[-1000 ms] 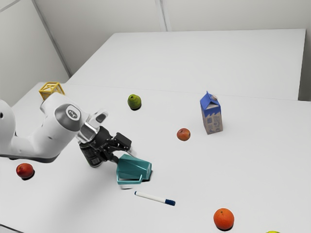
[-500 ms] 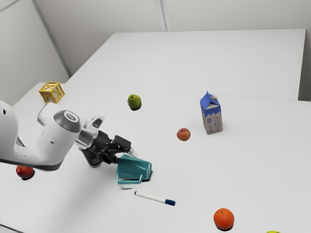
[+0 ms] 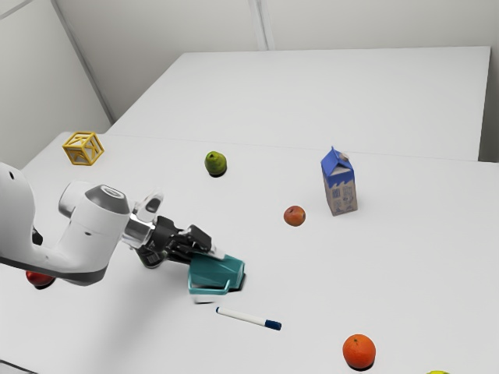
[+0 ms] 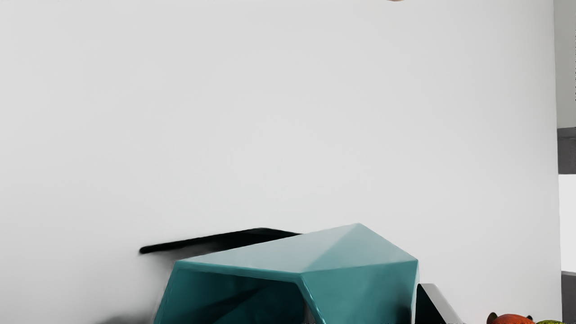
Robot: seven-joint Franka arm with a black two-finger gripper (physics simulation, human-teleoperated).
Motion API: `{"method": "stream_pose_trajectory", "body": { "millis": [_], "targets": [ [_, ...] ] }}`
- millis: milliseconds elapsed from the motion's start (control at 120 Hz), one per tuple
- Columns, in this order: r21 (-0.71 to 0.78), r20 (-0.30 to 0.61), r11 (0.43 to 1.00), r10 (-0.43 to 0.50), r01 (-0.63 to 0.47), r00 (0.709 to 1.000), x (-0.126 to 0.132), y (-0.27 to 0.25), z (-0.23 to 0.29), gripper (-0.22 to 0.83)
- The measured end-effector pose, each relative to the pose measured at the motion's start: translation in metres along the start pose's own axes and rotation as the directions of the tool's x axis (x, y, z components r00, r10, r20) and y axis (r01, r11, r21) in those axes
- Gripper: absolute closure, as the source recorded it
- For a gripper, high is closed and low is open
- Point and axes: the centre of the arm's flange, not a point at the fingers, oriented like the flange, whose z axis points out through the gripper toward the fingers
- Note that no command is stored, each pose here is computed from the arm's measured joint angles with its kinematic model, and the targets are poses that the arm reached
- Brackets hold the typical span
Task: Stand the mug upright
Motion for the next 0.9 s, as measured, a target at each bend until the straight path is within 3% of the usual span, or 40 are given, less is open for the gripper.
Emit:
{"method": "stream_pose_trajectory", "body": {
  "millis": [342, 608, 900],
  "targets": [
    [-0.003, -0.028, 0.994, 0.106, -0.106, 0.994, 0.006, 0.018, -0.01, 0.74],
    [0.004, -0.036, 0.979, 0.205, -0.205, 0.978, 0.016, 0.04, -0.017, 0.77],
    [0.134, 0.085, 0.893, 0.422, -0.43, 0.903, 0.058, 0.088, -0.049, 0.78]
  ]
}}
